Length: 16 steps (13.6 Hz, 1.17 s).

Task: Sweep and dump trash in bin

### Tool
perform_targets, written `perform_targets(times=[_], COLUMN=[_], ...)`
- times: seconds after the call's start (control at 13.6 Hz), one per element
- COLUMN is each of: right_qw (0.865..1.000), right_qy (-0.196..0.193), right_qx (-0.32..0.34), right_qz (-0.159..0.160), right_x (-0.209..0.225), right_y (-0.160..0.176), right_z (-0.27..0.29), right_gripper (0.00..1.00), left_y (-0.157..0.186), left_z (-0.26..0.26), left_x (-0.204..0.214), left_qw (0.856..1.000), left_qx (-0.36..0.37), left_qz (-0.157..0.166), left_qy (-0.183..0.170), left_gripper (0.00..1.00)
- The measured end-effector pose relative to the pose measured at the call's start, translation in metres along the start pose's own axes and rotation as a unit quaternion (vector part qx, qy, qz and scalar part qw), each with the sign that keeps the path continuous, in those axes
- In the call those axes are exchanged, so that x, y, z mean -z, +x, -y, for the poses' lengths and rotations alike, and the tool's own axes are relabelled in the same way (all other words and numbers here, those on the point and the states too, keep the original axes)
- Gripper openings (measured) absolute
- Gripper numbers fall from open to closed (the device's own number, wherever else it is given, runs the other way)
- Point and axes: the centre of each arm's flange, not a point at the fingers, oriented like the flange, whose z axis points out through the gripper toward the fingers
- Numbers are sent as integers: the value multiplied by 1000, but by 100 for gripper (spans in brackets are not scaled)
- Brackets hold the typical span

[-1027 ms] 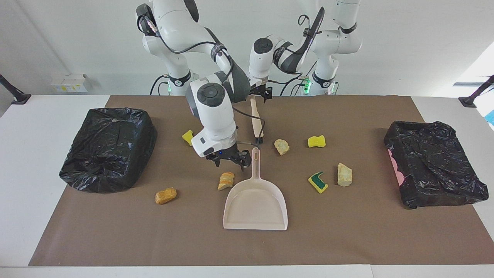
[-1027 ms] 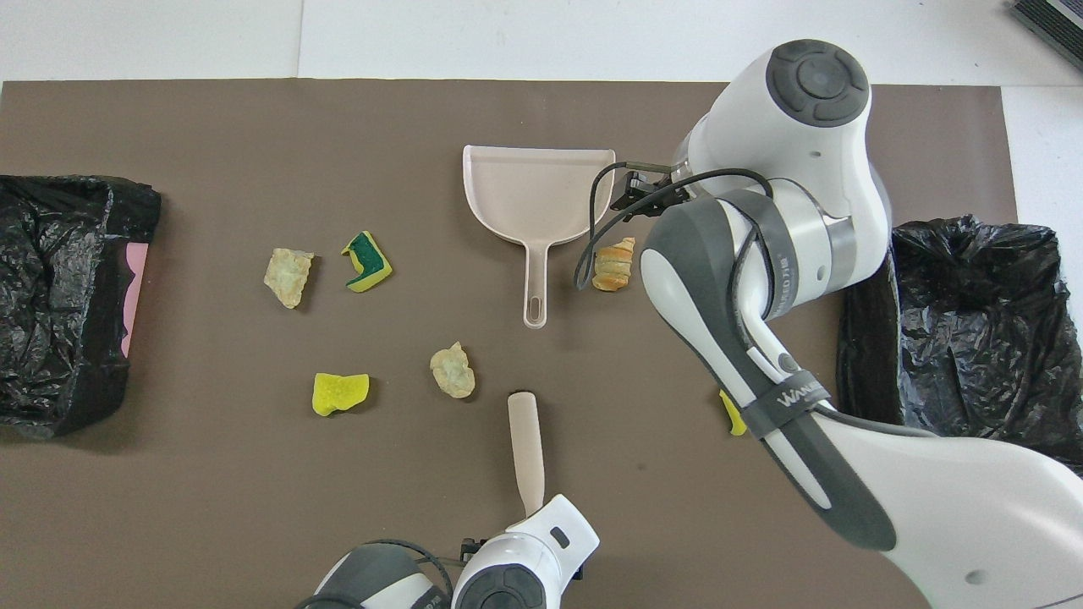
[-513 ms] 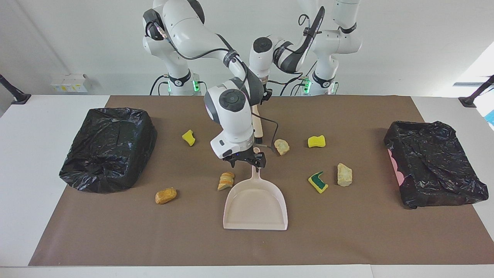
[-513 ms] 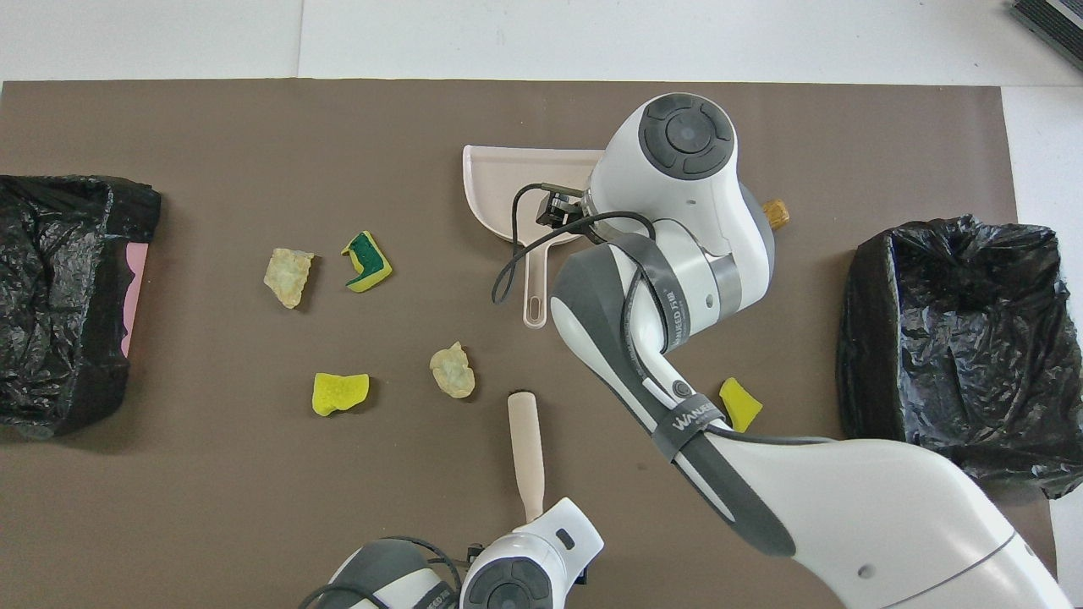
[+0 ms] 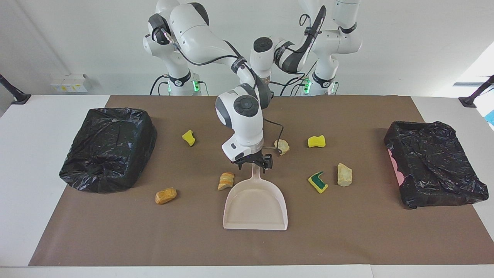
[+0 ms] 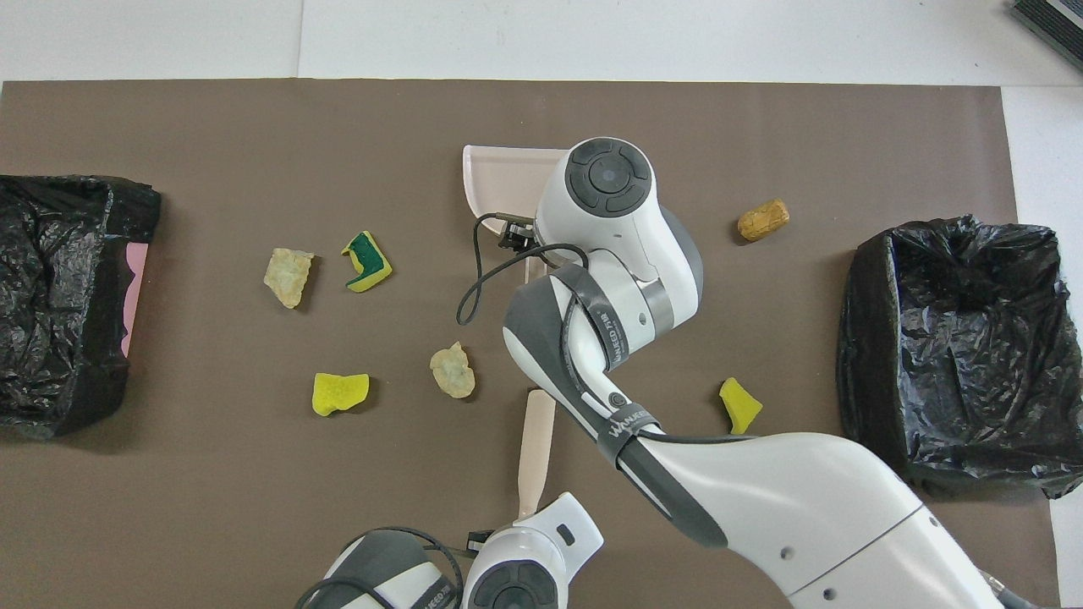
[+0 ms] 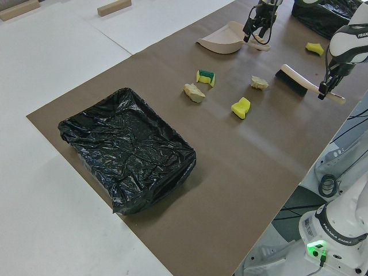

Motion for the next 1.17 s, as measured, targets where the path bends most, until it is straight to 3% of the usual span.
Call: perform_targets(times=[0.07, 0.15, 0.44, 0.73, 0.88, 1.1, 1.17], right_qw=[1000, 1000, 999, 998, 998, 998, 998], right_qy=[-1, -1, 0, 0, -1, -5, -7], right_qx=[2, 2, 34, 56, 58, 62, 64], right_qz=[-1, -2, -4, -5, -3, 2, 5], right_x=[0, 1, 2, 3, 1, -4, -6], right_y=[-1, -1, 1, 2, 0, -5, -8], right_z=[1, 1, 1, 0, 1, 2, 1], right_gripper=[91, 82, 34, 32, 48, 44, 34], left_y=[6, 13, 49, 85, 105, 132, 141], left_z=[6, 14, 59, 110, 145, 206, 222], left_x=[1, 3, 11, 22, 30, 49, 63], left_qw=[1000, 1000, 999, 997, 998, 999, 999], left_qx=[9, 19, 48, 60, 60, 51, 48], left_qz=[0, -1, -18, -30, -32, -19, -14], left_qy=[-1, -2, 14, 21, 14, 8, 6], left_gripper=[26, 26, 26, 26, 26, 26, 26])
